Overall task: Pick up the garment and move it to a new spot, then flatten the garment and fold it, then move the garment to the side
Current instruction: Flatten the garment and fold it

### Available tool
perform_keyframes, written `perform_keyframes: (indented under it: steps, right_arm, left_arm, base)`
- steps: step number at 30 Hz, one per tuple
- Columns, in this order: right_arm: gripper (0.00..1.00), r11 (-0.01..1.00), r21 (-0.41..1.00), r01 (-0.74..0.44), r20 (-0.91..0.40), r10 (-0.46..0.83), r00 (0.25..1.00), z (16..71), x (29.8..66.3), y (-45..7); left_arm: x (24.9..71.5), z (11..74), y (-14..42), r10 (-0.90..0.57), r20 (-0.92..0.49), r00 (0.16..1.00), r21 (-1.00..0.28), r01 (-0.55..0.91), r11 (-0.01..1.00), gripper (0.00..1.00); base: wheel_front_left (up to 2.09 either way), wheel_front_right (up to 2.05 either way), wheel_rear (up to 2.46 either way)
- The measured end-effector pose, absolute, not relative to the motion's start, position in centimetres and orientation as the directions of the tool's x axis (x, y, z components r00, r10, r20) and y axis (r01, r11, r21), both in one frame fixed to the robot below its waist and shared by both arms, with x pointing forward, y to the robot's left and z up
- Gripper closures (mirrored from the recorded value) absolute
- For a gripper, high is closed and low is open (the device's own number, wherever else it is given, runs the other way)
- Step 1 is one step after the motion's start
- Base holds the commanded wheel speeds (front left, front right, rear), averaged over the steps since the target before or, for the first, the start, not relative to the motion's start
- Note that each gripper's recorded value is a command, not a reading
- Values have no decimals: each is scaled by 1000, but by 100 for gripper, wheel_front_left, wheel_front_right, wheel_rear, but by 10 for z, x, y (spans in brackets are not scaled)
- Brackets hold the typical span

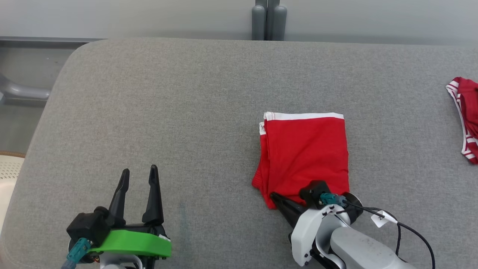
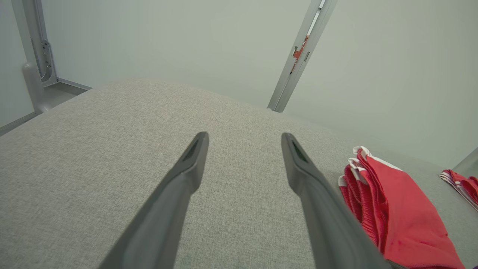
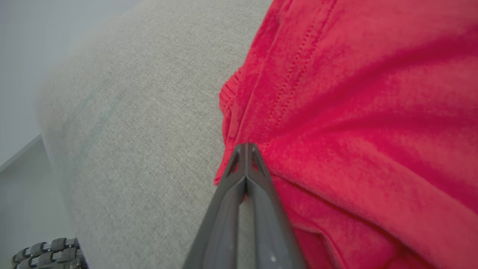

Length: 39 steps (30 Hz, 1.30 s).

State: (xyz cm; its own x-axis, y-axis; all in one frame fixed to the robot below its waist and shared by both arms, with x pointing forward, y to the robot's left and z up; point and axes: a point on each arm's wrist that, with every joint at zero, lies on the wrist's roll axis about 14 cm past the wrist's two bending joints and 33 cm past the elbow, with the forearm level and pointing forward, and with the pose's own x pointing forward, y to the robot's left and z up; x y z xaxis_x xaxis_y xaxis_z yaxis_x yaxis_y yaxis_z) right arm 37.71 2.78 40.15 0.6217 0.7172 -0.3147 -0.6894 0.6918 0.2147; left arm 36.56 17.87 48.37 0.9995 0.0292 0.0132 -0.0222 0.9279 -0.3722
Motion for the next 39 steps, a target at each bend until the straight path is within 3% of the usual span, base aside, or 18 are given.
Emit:
perform_keyframes:
  steps: [8,14,16,17,18,21,29,39]
  right_arm:
    - [100,653,157,-741,-325,743,585,400,368,36]
    - [98,681,144,-718,-232,729,644,430,386,32]
    - [81,702,135,-699,-155,712,685,454,399,26]
    - [62,727,134,-674,-90,686,722,474,407,17]
    - [56,746,133,-653,-61,664,745,482,410,9]
    - [0,800,139,-583,28,585,810,506,418,-17]
    - [0,917,140,-374,147,354,924,535,413,-87]
    - [0,967,164,-197,189,165,968,543,396,-143]
  left_arm:
    - [366,486,175,17,20,1000,-374,-8,927,0]
    - [364,485,170,3,19,1000,-374,4,927,0]
    - [366,487,168,-6,26,1000,-370,15,929,0]
    - [367,489,165,-20,32,999,-361,30,932,0]
    - [368,490,163,-27,35,999,-356,38,934,0]
    - [370,492,157,-52,42,998,-345,64,937,0]
    - [383,505,147,-80,79,994,-323,101,941,0]
    - [381,501,141,-101,69,993,-255,115,960,0]
  base:
    - [0,0,0]
    - [0,0,0]
    - [0,0,0]
    - [0,0,0]
    - [0,0,0]
    - [0,0,0]
    - [0,0,0]
    - [0,0,0]
